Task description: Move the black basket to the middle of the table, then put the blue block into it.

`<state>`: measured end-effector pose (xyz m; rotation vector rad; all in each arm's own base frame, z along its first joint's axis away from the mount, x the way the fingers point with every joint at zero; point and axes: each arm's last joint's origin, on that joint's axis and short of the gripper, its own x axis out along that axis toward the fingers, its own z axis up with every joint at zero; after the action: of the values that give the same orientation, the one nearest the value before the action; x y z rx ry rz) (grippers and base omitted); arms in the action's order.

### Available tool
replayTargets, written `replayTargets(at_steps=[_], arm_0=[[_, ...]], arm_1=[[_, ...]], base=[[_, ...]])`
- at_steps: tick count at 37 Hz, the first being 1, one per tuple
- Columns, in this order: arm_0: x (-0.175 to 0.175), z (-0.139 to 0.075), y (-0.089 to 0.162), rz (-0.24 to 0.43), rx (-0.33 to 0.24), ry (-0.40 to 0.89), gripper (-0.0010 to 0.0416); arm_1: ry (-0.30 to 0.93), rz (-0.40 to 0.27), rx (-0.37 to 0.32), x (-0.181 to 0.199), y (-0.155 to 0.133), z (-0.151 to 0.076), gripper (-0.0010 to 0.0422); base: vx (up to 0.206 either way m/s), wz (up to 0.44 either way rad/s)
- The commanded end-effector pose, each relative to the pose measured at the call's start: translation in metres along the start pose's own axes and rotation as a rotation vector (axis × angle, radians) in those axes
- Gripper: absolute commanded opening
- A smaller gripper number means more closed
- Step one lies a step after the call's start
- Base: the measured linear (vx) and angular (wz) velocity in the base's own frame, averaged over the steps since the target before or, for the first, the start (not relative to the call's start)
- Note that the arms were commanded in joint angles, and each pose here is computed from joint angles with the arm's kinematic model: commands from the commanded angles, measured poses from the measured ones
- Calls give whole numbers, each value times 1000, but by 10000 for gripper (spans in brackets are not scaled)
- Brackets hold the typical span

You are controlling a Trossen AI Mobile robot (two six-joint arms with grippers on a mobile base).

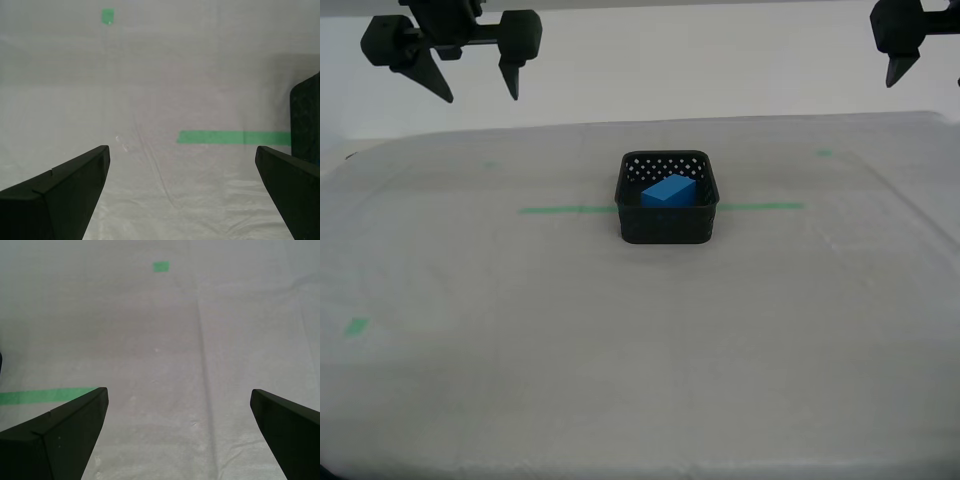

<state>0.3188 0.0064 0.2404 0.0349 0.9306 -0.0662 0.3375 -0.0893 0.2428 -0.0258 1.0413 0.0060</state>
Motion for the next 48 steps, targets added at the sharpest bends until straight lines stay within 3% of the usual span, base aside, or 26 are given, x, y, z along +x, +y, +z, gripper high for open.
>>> replayTargets(at_steps=[1, 48], arm_0=[[0, 1, 0, 2, -2, -4, 399], [0, 1, 0, 2, -2, -4, 399]], arm_1=[[-10, -3, 4, 4, 6, 0, 401], [-133, 33, 13, 11, 22, 8, 401]], base=[[0, 0], [0, 0]])
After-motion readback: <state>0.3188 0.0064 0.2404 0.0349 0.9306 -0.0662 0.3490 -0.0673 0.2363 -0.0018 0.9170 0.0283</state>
